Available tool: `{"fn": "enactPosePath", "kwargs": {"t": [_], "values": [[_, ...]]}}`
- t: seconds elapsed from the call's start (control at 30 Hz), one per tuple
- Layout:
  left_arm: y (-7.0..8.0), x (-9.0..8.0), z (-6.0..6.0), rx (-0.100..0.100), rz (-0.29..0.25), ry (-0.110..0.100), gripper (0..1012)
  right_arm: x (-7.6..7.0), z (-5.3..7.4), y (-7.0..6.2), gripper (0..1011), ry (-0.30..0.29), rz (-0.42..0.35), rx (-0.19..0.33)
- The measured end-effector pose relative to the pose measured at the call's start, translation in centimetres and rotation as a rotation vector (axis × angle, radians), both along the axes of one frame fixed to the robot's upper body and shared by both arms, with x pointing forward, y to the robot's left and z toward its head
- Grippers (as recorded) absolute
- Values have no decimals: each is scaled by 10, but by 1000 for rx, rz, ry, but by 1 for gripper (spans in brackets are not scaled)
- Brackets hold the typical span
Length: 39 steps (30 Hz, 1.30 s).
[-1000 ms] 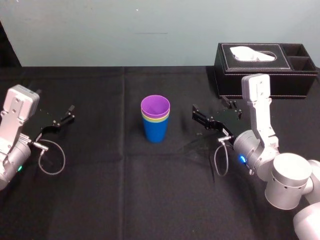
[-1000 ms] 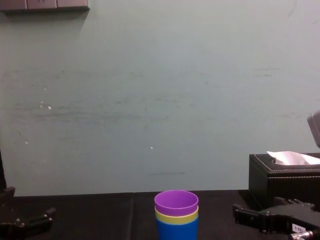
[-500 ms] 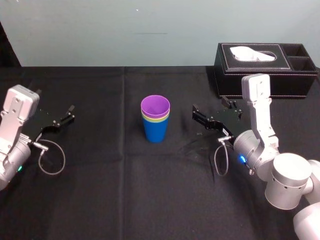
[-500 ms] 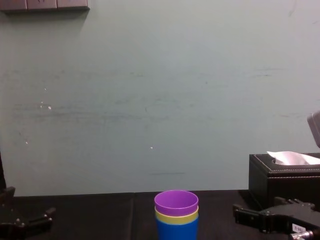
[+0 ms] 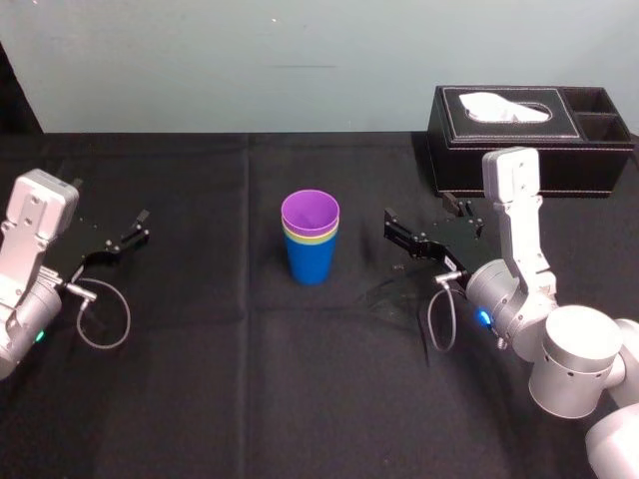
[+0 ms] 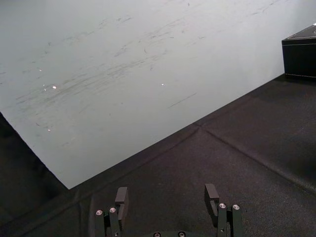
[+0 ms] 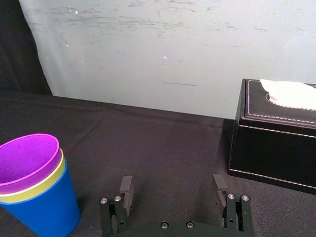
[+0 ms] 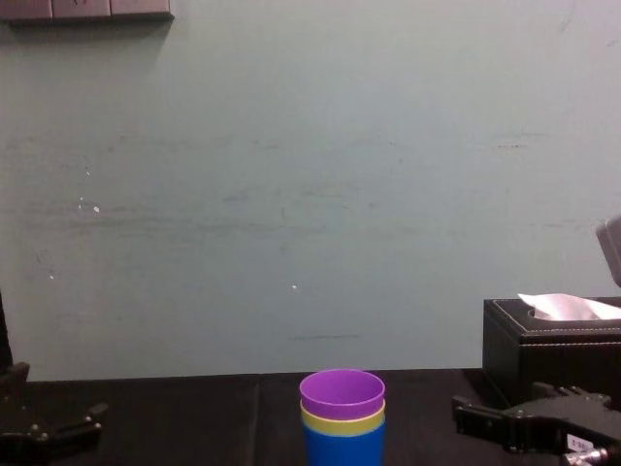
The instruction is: Stack the three plastic cups sequentially using one hand.
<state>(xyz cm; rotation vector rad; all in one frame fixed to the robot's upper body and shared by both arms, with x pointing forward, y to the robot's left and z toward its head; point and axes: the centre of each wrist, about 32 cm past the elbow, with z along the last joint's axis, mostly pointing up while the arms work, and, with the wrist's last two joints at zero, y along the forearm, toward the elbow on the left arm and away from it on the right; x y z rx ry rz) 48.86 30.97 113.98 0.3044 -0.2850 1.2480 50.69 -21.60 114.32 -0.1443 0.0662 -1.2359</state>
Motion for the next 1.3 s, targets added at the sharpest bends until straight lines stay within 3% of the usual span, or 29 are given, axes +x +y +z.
{"fn": "enactPosePath", "kwargs": {"t": [1.3], "values": [[0,0,0,0,0,0,1011,0,0,0,1004,0,0,0]]}}
